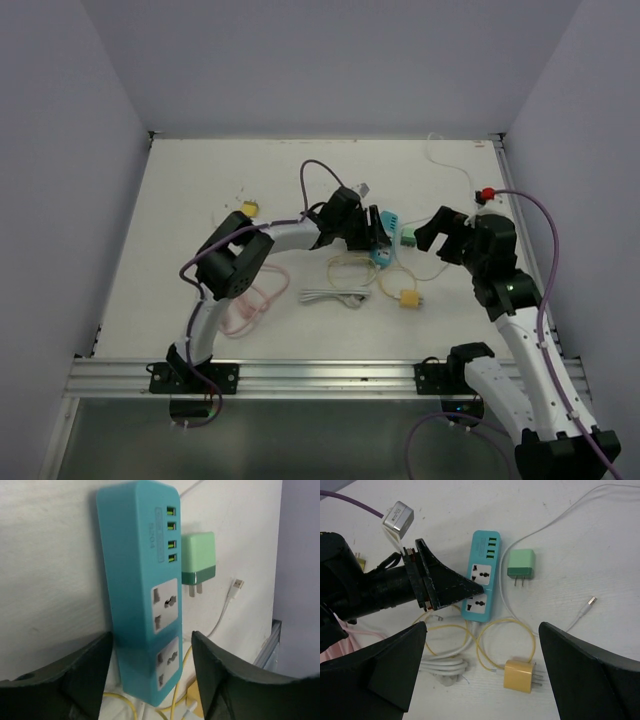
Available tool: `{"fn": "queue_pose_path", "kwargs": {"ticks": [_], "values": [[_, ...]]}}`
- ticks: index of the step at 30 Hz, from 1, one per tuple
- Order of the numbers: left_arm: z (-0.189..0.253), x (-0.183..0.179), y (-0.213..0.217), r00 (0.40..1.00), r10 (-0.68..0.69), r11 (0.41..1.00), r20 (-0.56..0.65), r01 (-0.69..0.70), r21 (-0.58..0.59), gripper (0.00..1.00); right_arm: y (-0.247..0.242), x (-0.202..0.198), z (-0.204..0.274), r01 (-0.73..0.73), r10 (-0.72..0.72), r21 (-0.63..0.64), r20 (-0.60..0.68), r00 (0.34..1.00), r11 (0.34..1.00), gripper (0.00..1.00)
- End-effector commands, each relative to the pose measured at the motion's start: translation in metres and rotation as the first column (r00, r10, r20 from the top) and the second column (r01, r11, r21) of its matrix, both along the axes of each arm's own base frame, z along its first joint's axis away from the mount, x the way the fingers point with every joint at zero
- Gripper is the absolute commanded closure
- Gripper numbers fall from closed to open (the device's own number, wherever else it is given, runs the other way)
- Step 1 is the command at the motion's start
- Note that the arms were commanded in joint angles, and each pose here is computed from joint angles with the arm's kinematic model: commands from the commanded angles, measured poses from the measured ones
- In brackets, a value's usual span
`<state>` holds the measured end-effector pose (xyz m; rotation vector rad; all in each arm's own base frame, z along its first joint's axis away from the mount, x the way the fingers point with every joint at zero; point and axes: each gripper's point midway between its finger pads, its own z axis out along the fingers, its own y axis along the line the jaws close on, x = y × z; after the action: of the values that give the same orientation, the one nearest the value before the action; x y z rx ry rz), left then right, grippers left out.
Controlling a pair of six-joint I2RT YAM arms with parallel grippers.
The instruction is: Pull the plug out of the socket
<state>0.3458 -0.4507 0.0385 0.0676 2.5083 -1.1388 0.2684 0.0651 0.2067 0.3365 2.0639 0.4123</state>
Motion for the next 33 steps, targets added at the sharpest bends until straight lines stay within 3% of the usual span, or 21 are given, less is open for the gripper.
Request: {"fn": "queue_pose_path", "kwargs": {"ticks": [1,3,8,13,14,20,23,26,27,29,33], "values": [[0.052,0.028,0.018,0.991,0.065,0.996,0.115,-0.058,-0.064,0.29,-0.003,-0.004,0.034,0.012,-0.013,0.009,0.084,0.996,1.0,0.01],[0.06,0.033,0.031,0.988,0.087,0.996,0.129,-0.083,-0.037,0.22,-0.004,-0.008,0.039,0.012,-0.012,0.008,0.086,0.996,1.0,0.01],[0.075,0.043,0.073,0.975,0.149,0.986,0.167,-0.16,0.051,0.16,-0.013,-0.018,0.066,0.041,-0.038,-0.019,0.125,0.991,0.999,0.01],[0.13,0.046,0.128,0.924,0.214,0.958,0.318,-0.262,0.117,0.14,-0.033,-0.032,0.091,0.118,-0.105,-0.077,0.154,0.983,0.99,0.01],[0.133,0.044,0.145,0.913,0.231,0.937,0.336,-0.301,0.176,0.04,-0.037,-0.033,0.094,0.128,-0.113,-0.092,0.157,0.981,0.987,0.01],[0.216,0.031,0.258,0.791,0.296,0.787,0.536,-0.52,0.332,0.0,-0.073,-0.056,0.125,0.26,-0.218,-0.216,0.198,0.956,0.941,0.01],[0.283,0.004,0.313,0.674,0.349,0.719,0.652,-0.638,0.275,0.0,-0.092,-0.073,0.151,0.336,-0.268,-0.255,0.268,0.925,0.907,0.01],[0.322,-0.021,0.339,0.61,0.339,0.7,0.717,-0.672,0.241,0.0,-0.108,-0.092,0.177,0.397,-0.3,-0.278,0.332,0.894,0.875,0.01],[0.348,-0.037,0.35,0.564,0.358,0.701,0.744,-0.689,0.185,0.0,-0.11,-0.099,0.187,0.401,-0.294,-0.281,0.355,0.887,0.872,0.01],[0.363,-0.056,0.365,0.539,0.35,0.694,0.766,-0.699,0.175,0.0,-0.113,-0.111,0.199,0.411,-0.287,-0.279,0.393,0.874,0.868,0.01],[0.41,-0.105,0.404,0.422,0.403,0.665,0.812,-0.745,0.057,0.0,-0.125,-0.136,0.222,0.451,-0.289,-0.273,0.475,0.831,0.85,0.01]]}}
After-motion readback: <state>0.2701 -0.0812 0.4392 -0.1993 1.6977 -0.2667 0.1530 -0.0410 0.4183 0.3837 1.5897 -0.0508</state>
